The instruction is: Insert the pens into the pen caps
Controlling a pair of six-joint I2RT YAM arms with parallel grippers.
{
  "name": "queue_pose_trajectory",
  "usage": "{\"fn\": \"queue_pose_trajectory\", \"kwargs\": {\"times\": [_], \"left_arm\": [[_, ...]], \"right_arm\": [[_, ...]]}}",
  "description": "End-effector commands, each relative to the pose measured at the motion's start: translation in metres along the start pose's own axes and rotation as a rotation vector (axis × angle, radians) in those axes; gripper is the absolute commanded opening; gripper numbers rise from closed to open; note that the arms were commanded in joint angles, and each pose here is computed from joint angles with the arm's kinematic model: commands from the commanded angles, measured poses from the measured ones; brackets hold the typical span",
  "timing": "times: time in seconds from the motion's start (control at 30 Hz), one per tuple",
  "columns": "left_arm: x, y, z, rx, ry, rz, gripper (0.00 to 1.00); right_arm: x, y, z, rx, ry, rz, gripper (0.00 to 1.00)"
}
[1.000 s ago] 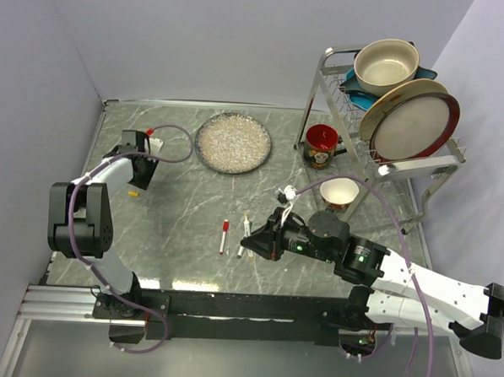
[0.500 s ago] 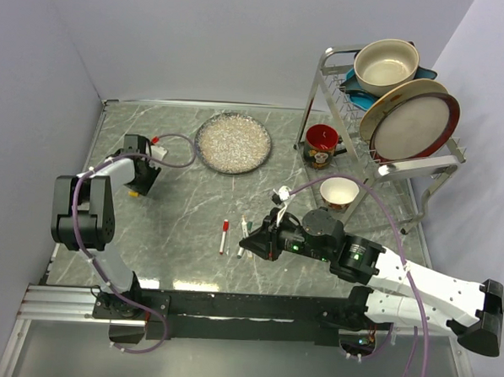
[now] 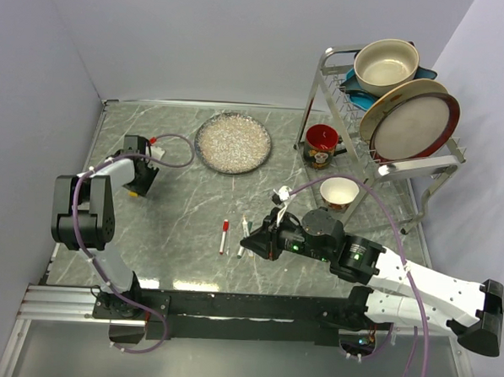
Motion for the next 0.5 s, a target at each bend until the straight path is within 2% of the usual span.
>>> {"fn": "queue_pose_trajectory", "kwargs": {"times": [0.0, 0.3, 0.47], "left_arm": [[-0.002, -0.029, -0.011, 0.039, -0.022, 0.100, 0.47], [-0.002, -0.048, -0.034, 0.060, -0.107, 0.167, 0.41], [0.004, -0.055, -0.038, 0.079, -0.083, 0.205, 0.40]], "right_arm": [[0.010, 0.030, 0.008, 0.021, 0.003, -0.104, 0.01], [0.016, 0.036, 0.010, 0.018, 0.004, -0.115, 0.02], [0.013, 0.036, 0.011, 0.011, 0.015, -0.111, 0.02]]}}
Point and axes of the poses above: each gripper's point midway between its finger pads, its own x axis back along the fingers, its own z axis along the line the jaws close on, y = z × x, the point moved 4 cm from there along x, back along the fingers, and after that the axes turned 7 degrees about x, right-handed, at the moved point
